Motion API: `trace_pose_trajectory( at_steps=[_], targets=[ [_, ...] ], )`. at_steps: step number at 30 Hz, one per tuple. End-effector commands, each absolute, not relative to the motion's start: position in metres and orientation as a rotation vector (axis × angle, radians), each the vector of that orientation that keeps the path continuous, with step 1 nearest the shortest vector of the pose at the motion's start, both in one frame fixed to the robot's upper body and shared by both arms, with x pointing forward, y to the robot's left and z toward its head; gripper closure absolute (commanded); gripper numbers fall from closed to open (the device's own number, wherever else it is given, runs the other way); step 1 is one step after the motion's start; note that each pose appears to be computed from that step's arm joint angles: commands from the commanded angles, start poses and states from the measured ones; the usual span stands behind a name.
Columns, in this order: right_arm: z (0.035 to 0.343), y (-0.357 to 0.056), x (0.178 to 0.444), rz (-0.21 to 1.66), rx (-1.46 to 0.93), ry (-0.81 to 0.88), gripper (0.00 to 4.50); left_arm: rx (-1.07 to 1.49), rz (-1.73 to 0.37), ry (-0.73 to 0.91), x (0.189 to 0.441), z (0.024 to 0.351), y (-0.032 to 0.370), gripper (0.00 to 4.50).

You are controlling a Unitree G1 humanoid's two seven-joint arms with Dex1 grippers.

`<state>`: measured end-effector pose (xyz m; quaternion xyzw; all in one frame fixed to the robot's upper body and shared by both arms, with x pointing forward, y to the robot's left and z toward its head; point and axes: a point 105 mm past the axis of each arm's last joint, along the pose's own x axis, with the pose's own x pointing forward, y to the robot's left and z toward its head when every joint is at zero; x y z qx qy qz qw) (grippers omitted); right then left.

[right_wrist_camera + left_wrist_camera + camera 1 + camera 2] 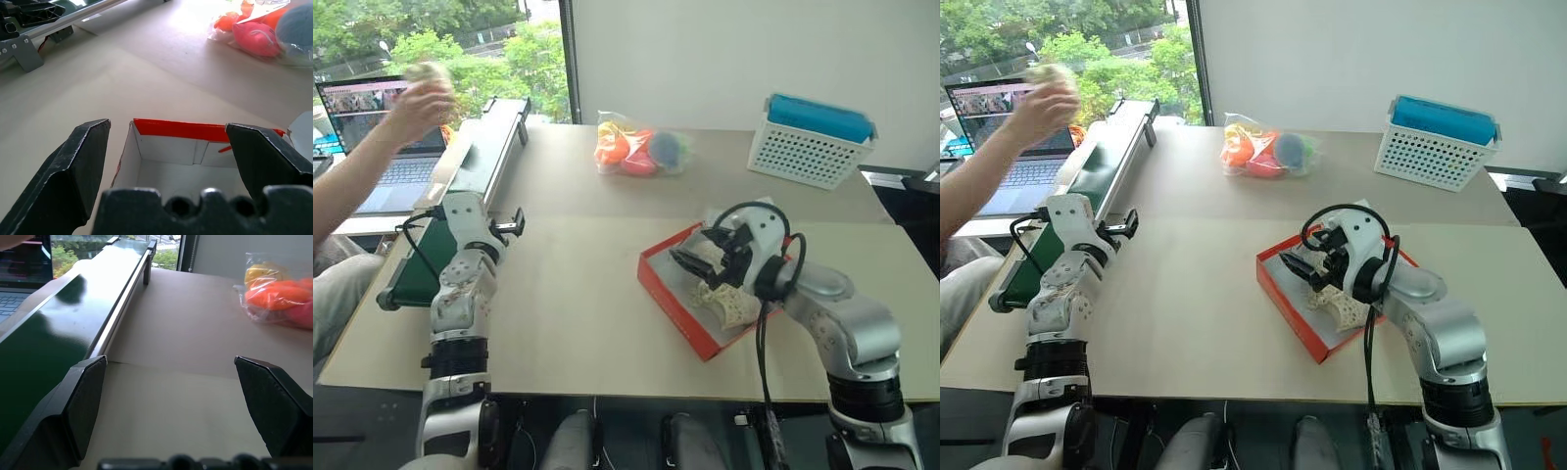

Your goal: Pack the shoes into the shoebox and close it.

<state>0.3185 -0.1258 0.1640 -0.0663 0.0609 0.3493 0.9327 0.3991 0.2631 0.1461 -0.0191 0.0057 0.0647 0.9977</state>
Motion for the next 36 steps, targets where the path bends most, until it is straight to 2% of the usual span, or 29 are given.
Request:
trace_pose_trajectory(
  at_steps=[1,5,11,20,36],
  targets=[
    [0.163,-0.104,0.307,0.81,-0.129,0.087,0.02,-0.018,0.183,-0.038,0.398,0.16,0.286,0.0],
    [0.156,-0.088,0.296,0.881,-0.143,0.097,0.02,-0.015,0.206,-0.033,0.397,0.16,0.296,0.0],
    [0.159,-0.083,0.303,0.839,-0.156,0.061,0.02,0.034,0.225,0.023,0.4,0.153,0.302,0.0],
    [0.157,-0.076,0.297,0.863,-0.153,0.05,0.02,0.042,0.212,0.034,0.405,0.152,0.299,0.0],
    [0.144,-0.078,0.297,0.816,-0.136,0.093,0.02,0.1,0.224,-0.018,0.409,0.17,0.301,0.0]
  ],
)
